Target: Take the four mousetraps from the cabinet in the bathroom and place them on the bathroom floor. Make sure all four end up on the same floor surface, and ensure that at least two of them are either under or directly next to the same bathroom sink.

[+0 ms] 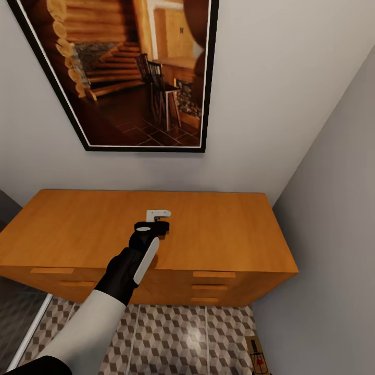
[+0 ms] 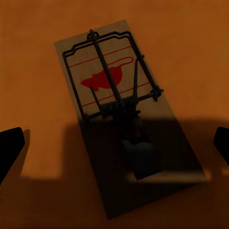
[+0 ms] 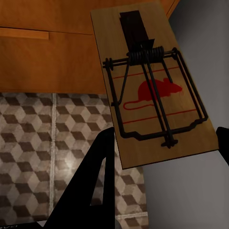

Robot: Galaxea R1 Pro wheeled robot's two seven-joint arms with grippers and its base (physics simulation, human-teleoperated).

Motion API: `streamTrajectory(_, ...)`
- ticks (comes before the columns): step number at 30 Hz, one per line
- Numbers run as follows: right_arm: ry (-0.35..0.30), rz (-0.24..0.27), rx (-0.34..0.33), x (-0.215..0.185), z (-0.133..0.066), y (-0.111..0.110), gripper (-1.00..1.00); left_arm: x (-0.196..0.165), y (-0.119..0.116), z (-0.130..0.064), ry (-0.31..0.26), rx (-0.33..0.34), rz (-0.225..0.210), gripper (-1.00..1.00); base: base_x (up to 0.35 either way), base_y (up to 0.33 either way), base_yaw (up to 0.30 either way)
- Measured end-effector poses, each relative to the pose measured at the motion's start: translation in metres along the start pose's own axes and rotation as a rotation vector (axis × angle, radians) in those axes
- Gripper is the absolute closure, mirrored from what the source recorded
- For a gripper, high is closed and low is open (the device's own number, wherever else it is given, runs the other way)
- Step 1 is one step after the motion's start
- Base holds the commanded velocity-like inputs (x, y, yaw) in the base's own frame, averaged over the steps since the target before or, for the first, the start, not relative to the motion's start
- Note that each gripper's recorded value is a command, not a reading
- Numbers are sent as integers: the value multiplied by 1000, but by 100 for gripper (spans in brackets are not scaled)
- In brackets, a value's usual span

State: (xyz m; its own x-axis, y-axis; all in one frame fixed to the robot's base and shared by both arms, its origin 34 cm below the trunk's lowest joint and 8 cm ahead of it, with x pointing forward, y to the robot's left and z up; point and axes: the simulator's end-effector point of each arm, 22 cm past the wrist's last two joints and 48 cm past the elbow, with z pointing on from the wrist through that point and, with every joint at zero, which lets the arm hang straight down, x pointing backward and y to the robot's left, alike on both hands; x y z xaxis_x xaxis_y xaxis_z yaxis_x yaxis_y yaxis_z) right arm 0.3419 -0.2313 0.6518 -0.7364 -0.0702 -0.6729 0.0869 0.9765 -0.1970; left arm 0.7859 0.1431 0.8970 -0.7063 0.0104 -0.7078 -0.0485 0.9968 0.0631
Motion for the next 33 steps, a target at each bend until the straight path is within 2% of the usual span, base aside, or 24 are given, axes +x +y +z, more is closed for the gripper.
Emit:
streamTrajectory(28,0,0,0,0,0,0,100,0,0,0,-1,1,-4,-100,0,0,0)
streamTrajectory(33,0,0,0,0,0,0,100,-2,1,3,-32,-3,-23,-100,0,0,0)
